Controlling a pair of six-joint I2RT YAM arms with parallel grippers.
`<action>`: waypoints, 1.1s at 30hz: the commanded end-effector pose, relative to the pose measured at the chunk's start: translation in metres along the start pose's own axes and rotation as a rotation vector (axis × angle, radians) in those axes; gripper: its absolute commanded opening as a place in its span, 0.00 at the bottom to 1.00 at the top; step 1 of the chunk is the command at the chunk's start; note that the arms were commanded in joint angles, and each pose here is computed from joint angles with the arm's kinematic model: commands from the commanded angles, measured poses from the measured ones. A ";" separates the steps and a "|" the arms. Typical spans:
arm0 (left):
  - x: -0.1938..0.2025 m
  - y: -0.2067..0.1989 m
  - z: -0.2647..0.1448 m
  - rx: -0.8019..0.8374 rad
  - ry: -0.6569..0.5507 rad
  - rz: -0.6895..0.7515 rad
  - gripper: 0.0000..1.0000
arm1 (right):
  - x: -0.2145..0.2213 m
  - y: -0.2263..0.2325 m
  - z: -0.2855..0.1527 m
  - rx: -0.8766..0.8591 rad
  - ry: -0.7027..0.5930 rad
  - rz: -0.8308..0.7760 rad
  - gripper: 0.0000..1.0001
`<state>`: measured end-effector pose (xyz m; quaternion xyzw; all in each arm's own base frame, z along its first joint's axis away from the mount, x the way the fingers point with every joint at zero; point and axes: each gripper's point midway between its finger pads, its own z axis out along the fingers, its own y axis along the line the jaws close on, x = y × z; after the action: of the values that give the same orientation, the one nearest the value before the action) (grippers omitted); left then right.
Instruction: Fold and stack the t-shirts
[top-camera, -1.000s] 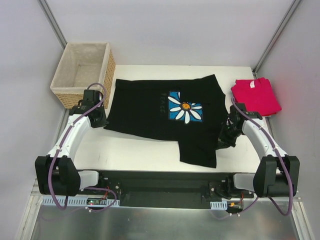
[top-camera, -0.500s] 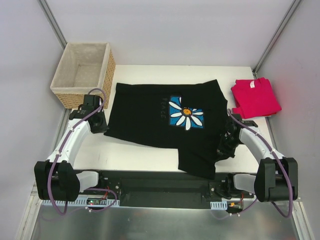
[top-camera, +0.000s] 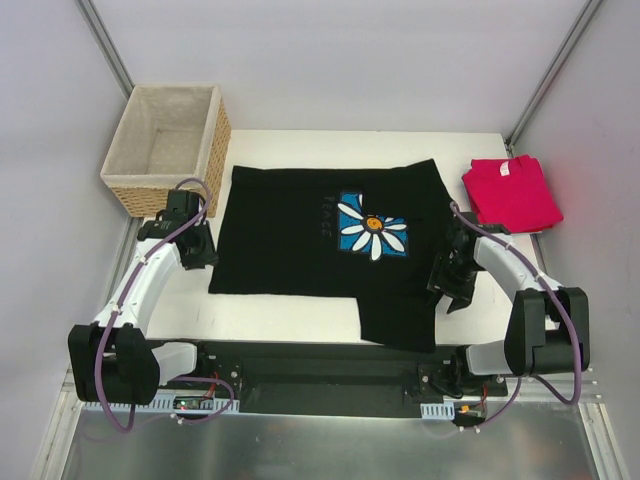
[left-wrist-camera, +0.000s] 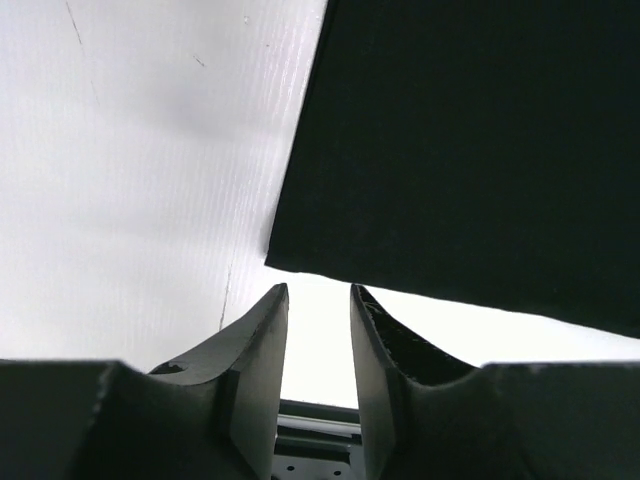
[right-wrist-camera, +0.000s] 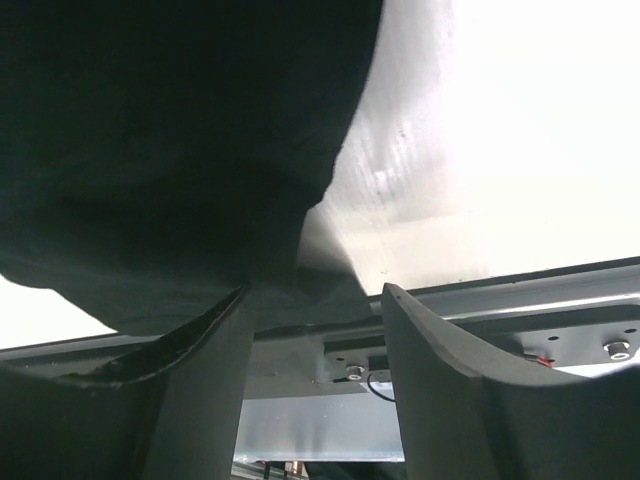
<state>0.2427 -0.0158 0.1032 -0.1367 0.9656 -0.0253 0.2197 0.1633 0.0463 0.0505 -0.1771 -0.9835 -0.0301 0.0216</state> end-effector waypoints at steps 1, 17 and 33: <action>-0.015 0.006 -0.015 -0.039 -0.049 -0.008 0.32 | 0.011 0.010 -0.011 -0.051 0.023 -0.002 0.57; -0.050 -0.039 -0.045 0.203 -0.198 -0.020 0.36 | -0.103 0.016 -0.095 -0.078 -0.447 -0.023 0.46; -0.043 -0.054 -0.057 0.317 -0.234 -0.041 0.35 | -0.209 0.065 -0.028 -0.113 -0.286 -0.048 0.01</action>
<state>0.2684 -0.0513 0.1723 -0.1157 0.9226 -0.1435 0.3389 0.3563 0.0317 0.0607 -0.1612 -0.9792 -0.0548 -0.1105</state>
